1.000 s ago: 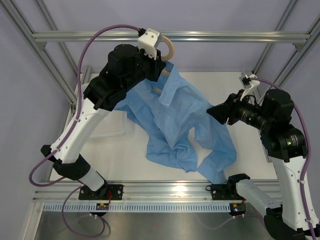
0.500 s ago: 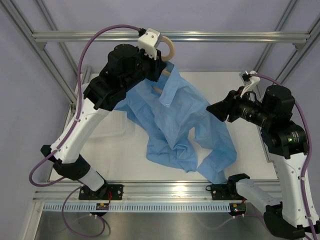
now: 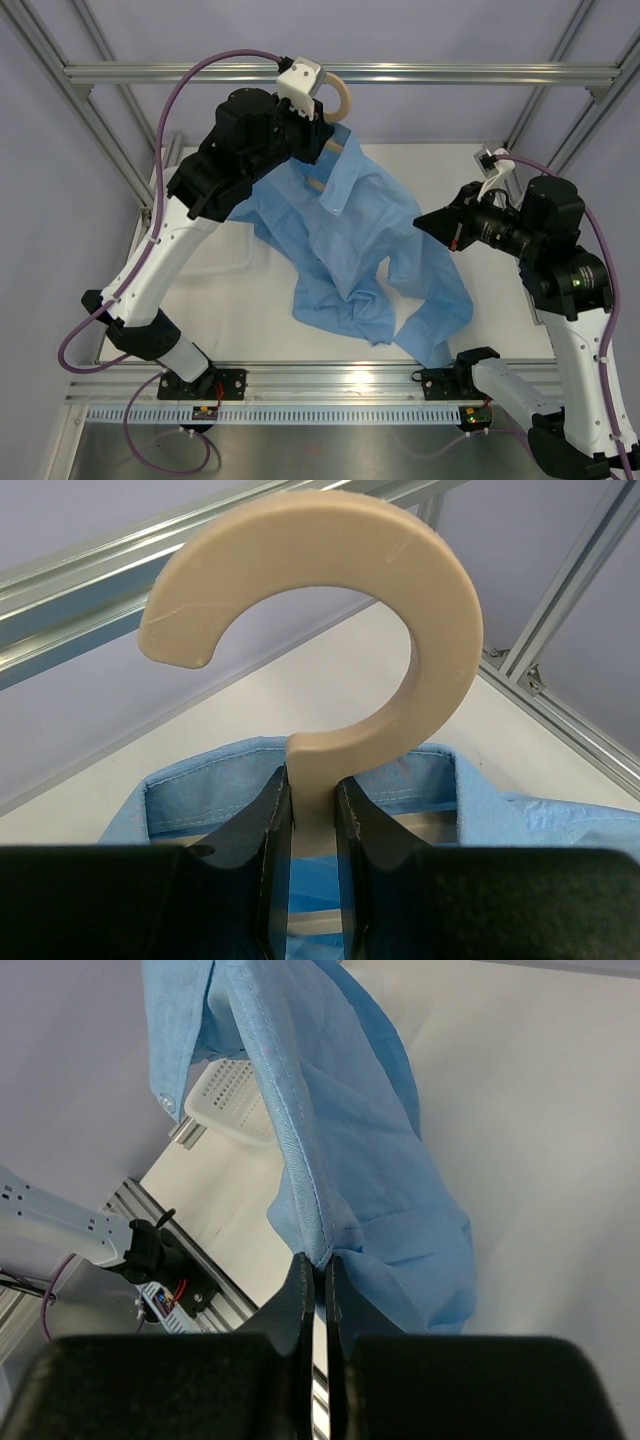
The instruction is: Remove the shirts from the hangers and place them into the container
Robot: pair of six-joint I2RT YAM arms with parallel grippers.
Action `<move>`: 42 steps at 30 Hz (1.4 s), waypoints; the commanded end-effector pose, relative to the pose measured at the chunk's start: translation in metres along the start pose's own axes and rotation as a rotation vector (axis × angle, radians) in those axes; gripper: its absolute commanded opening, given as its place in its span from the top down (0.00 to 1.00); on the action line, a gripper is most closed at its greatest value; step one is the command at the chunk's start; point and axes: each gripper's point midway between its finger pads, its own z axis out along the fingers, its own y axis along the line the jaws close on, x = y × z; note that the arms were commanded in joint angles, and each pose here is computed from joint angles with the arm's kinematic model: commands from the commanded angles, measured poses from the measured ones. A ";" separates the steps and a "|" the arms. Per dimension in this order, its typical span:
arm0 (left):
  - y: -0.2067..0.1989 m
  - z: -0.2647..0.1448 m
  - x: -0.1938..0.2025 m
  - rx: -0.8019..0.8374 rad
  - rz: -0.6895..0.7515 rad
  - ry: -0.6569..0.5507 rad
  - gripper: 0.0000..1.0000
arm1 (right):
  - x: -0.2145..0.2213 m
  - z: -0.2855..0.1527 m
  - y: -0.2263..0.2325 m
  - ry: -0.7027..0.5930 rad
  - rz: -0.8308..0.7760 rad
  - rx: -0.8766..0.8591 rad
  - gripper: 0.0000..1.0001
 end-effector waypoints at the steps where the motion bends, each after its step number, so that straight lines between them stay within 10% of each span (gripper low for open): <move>1: -0.001 -0.015 -0.044 0.014 0.001 -0.141 1.00 | -0.003 -0.005 0.009 -0.014 -0.044 -0.030 1.00; 16: 0.017 -0.007 -0.036 -0.029 -0.001 -0.122 1.00 | -0.001 -0.020 0.008 -0.036 -0.060 0.021 0.99; 28: 0.019 -0.013 -0.043 -0.021 -0.002 -0.140 1.00 | -0.002 -0.020 0.017 -0.040 -0.062 -0.024 0.50; 42: 0.014 -0.019 -0.044 0.011 -0.015 -0.149 1.00 | 0.000 0.000 0.005 -0.016 -0.048 -0.036 0.49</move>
